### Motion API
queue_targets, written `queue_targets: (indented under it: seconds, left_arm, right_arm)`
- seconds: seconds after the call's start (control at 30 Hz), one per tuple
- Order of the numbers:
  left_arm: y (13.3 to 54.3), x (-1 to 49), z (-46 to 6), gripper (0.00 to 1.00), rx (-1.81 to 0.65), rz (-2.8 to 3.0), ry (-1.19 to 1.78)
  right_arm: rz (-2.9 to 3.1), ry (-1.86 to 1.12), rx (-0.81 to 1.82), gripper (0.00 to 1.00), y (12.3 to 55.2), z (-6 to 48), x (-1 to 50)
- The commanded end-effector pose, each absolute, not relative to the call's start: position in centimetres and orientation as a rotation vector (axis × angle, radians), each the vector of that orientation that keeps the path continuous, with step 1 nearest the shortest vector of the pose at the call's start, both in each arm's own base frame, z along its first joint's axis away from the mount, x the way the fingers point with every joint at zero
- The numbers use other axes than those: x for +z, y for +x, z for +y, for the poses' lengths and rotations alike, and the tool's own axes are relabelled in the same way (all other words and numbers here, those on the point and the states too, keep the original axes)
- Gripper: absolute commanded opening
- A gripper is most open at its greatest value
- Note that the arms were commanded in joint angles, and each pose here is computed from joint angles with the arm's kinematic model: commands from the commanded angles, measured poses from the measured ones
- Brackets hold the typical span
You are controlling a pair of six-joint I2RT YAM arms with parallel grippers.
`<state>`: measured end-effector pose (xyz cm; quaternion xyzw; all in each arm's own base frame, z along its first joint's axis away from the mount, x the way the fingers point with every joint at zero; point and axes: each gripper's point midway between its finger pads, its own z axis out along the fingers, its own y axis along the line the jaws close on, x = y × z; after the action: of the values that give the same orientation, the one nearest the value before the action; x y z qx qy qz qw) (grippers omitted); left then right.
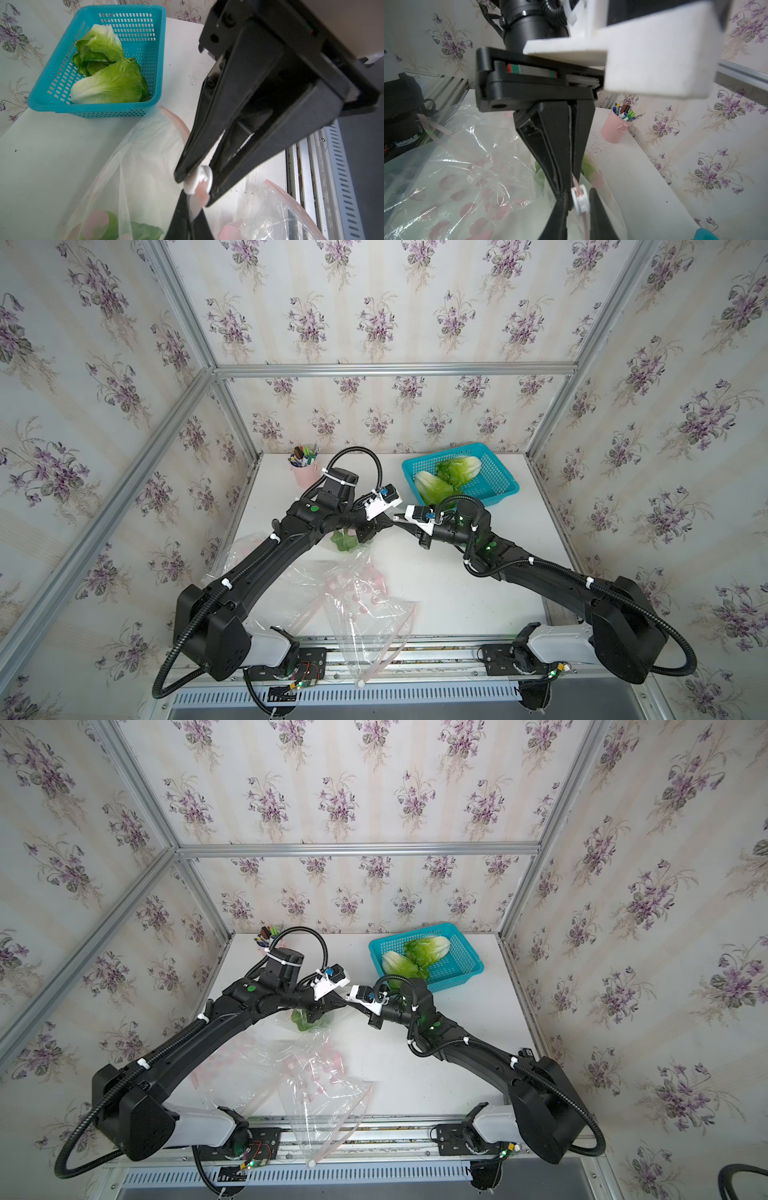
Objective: Open the zip-top bag and take out the chinese cabbages
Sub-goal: Unzip the zipper on the zipper food storage bag.
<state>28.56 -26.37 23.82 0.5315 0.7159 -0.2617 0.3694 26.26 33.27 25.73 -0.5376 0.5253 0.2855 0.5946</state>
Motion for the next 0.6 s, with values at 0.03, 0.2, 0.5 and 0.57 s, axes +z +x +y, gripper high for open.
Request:
queue_targets:
  seconds: [0.03, 0.2, 0.5, 0.57]
  left_arm:
    - [28.5, 23.7, -26.3, 0.0, -0.668, 1.828, 1.377]
    - [28.4, 23.5, -26.3, 0.0, -0.665, 1.833, 1.38]
    - [28.2, 23.8, -26.2, 0.0, -0.671, 1.821, 1.383]
    - [28.1, 23.9, -26.1, 0.0, -0.683, 1.814, 1.382]
  right_arm:
    - [1.208, -1.281, 0.676, 0.15, 25.8, 33.5, 25.5]
    - [1.203, -1.279, 0.672, 0.1, 25.8, 33.3, 25.6]
    - [1.221, -1.293, 0.658, 0.0, 25.8, 33.2, 24.6]
    - [1.23, -1.298, 0.653, 0.0, 25.9, 33.1, 24.2]
